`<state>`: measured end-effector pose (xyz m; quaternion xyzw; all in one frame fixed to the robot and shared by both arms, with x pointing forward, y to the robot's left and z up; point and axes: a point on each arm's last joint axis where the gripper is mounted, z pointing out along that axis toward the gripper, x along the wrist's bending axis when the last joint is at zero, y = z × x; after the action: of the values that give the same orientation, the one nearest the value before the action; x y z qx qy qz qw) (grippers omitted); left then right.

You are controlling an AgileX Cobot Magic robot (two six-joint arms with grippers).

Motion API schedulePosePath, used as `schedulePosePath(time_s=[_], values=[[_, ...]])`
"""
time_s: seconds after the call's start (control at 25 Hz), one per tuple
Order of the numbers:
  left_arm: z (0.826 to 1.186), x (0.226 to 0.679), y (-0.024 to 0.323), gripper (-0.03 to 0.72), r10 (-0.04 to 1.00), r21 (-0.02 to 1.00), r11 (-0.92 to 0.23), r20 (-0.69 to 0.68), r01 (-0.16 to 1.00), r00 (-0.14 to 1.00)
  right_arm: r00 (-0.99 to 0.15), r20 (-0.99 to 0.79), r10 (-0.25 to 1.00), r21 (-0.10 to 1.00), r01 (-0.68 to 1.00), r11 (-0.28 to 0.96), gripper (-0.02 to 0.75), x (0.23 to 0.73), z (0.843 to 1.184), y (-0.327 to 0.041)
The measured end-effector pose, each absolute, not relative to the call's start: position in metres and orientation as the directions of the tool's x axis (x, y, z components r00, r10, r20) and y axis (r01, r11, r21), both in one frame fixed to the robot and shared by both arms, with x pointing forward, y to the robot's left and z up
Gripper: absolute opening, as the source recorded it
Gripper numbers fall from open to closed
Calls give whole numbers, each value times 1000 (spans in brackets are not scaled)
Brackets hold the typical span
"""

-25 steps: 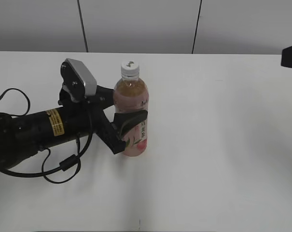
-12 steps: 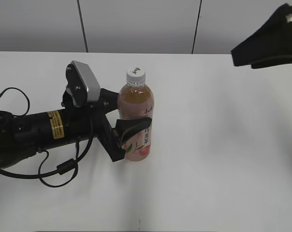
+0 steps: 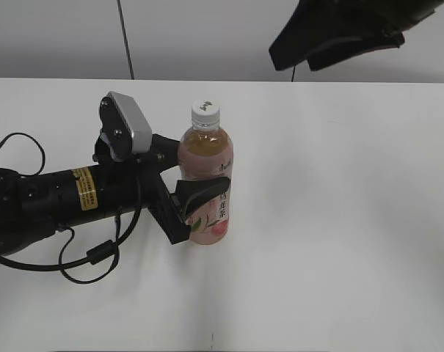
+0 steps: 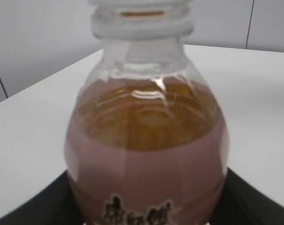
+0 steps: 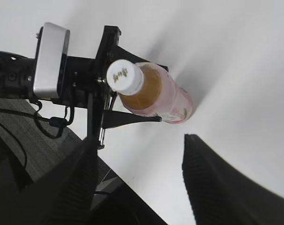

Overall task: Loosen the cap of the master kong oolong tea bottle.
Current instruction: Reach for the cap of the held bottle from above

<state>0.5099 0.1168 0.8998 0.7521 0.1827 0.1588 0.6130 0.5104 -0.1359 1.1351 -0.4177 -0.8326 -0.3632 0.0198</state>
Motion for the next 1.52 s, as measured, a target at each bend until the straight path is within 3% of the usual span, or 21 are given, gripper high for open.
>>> schedulePosePath(time_s=[0.44,0.84,1.52], values=[[900,510,117,423,471,980,-183,15,81,882,-629,377,680,499,756,424,434,531,1127,-123],[911,510,120,421,496,960,-265,59,87,866,-629,373,681,495,756,427,434,531,1127,-124],[913,511,122,420,515,954,-281,55,108,855,-623,378,685,491,762,422,431,530,1127,-124]])
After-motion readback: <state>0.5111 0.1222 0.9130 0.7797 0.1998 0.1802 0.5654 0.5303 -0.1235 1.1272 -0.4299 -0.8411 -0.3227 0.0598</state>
